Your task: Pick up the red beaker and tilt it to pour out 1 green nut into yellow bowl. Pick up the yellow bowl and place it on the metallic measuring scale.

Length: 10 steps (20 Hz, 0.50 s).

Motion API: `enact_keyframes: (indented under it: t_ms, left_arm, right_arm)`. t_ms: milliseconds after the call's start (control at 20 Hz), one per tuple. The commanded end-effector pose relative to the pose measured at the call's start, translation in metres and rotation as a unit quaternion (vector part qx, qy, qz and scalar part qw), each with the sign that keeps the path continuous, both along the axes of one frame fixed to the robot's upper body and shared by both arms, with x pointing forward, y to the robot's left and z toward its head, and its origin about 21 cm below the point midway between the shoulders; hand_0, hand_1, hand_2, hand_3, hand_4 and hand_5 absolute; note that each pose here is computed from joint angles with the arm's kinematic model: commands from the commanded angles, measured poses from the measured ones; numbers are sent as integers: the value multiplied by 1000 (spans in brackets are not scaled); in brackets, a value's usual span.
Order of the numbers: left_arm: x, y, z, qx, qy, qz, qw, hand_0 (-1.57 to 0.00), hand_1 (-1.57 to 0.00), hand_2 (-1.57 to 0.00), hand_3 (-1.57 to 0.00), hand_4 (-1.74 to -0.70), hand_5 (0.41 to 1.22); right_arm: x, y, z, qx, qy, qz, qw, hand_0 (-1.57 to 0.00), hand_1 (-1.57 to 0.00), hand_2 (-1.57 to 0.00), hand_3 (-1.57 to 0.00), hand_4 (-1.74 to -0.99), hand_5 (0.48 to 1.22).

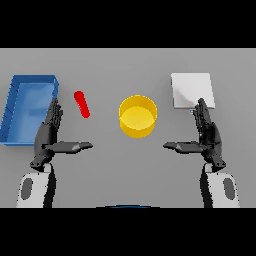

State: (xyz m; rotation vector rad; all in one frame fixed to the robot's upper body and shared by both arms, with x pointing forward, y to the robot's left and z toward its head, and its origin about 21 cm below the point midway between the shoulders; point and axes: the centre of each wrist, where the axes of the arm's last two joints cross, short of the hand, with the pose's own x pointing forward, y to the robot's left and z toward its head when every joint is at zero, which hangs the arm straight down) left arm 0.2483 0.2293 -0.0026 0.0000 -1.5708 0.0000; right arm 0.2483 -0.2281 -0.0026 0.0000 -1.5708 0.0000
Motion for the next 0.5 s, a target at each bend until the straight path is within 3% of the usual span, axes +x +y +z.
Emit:
enact_keyframes:
  t_ms: [0,250,350,450]
  left_arm:
    - [0,0,0,0,0,1,1000,1,1,1,1,-1141,660]
    - [-2,3,0,1,1,0,1000,1,1,1,1,-1141,660]
    - [-23,2,11,64,-40,-34,997,1,1,1,1,-1143,660]
    - [-34,1,19,88,-36,-47,994,1,1,1,1,-1142,662]
  right_arm:
    - [0,0,0,0,0,-1,1000,1,1,1,1,-1071,578]
    - [0,0,-2,1,1,2,1000,1,1,1,1,-1071,578]
    - [-11,1,7,-117,-67,9,991,1,1,1,1,-1072,577]
    - [-17,5,10,-161,-77,17,984,1,1,1,1,-1064,577]
